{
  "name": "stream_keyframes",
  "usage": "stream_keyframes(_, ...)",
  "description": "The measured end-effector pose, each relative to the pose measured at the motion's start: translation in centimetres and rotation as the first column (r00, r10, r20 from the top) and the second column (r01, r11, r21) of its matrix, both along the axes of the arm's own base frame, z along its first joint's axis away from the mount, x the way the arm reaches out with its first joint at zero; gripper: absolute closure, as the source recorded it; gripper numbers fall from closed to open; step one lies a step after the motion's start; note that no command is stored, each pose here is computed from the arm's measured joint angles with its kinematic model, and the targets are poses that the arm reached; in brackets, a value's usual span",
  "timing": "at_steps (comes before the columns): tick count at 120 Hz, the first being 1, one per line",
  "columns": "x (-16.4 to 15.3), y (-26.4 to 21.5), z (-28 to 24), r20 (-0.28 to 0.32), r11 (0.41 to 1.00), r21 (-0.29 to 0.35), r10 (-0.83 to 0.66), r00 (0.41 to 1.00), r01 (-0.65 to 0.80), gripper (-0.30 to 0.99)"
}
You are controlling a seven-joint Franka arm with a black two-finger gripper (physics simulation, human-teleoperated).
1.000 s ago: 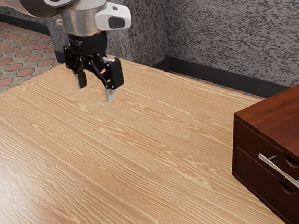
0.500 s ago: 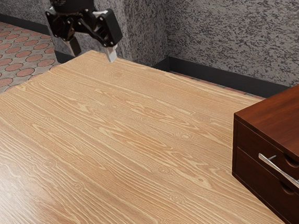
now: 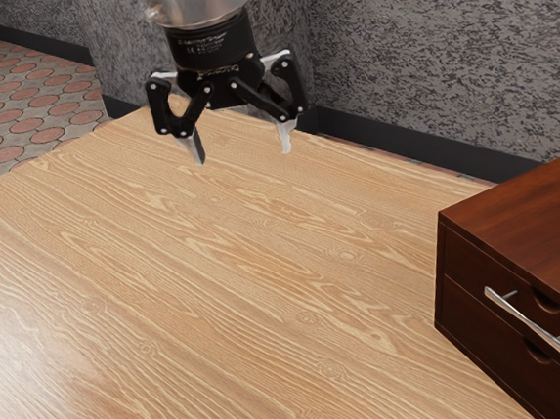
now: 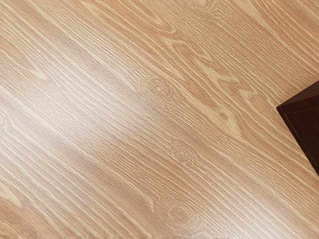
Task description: Pull the drawer handle with one arm to open the drawer
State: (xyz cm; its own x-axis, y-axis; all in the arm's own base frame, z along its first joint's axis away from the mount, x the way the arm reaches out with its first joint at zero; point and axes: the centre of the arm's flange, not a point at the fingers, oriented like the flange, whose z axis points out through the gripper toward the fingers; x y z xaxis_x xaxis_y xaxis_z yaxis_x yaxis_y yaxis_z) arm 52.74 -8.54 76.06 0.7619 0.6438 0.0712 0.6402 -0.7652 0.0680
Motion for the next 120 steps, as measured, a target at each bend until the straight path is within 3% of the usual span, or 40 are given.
stream_keyframes(12,0.8,-0.7,-2.9,-0.039,0.997,-0.032,0.065,0.997,-0.066,0.00)
stream_keyframes(30,0.4,-2.0,-5.4,-0.038,0.987,-0.073,0.138,0.990,-0.141,0.00)
stream_keyframes(82,-0.2,-9.1,-7.7,0.084,0.965,-0.182,0.208,0.974,-0.191,0.00)
stream_keyframes(120,0.2,-13.2,-8.9,0.096,0.955,-0.221,0.221,0.971,-0.195,0.01)
